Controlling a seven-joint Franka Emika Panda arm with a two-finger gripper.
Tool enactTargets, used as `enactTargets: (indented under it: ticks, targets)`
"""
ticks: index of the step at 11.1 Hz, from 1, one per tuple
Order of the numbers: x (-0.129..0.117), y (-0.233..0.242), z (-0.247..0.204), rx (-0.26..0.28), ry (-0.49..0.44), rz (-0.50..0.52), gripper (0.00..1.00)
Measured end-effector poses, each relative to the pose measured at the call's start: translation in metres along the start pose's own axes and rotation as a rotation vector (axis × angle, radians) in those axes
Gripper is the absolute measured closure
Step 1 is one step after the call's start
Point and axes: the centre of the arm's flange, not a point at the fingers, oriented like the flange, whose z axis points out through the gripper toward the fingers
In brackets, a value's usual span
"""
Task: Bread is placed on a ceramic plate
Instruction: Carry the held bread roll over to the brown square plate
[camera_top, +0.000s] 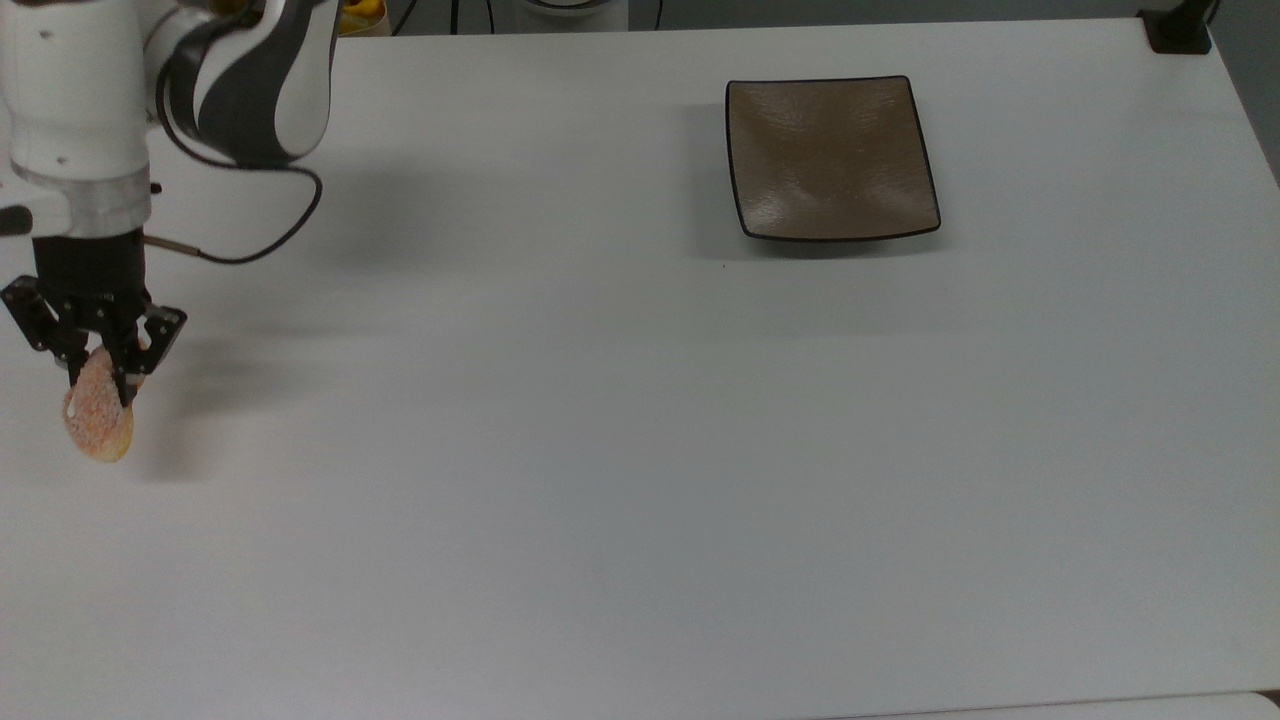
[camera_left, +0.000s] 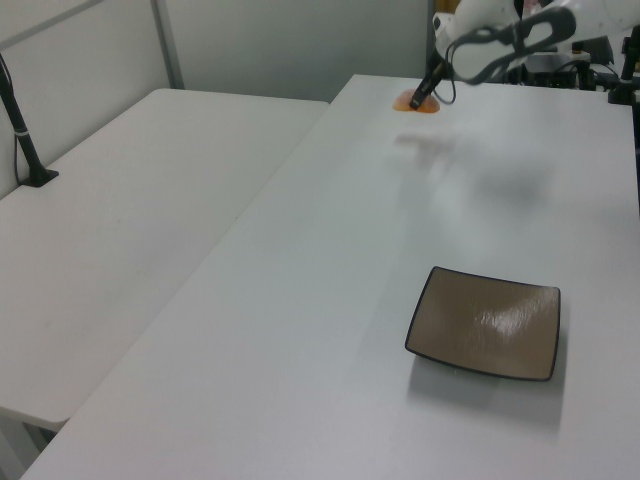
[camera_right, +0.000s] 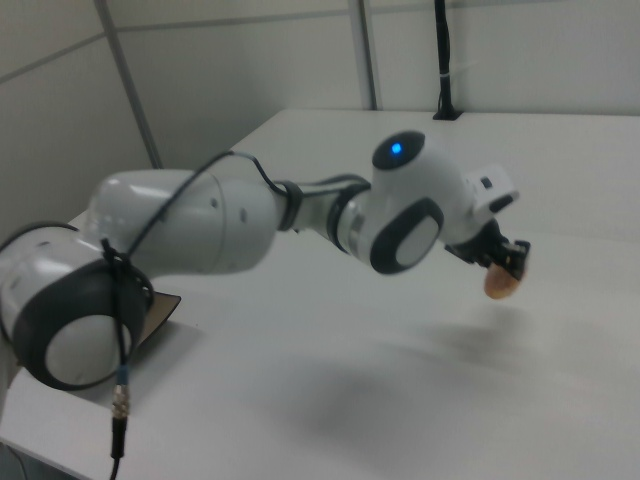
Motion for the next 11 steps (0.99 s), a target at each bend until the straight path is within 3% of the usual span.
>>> enactTargets:
  ticks: [5, 8, 11]
  targets:
    - [0.038, -0.056, -0.154, 0.135, -0.225, -0.08, 0.63]
    - [0.037, -0.106, -0.25, 0.228, -0.331, -0.149, 0.63]
    - [0.018, -0.154, -0.308, 0.306, -0.382, -0.218, 0.63]
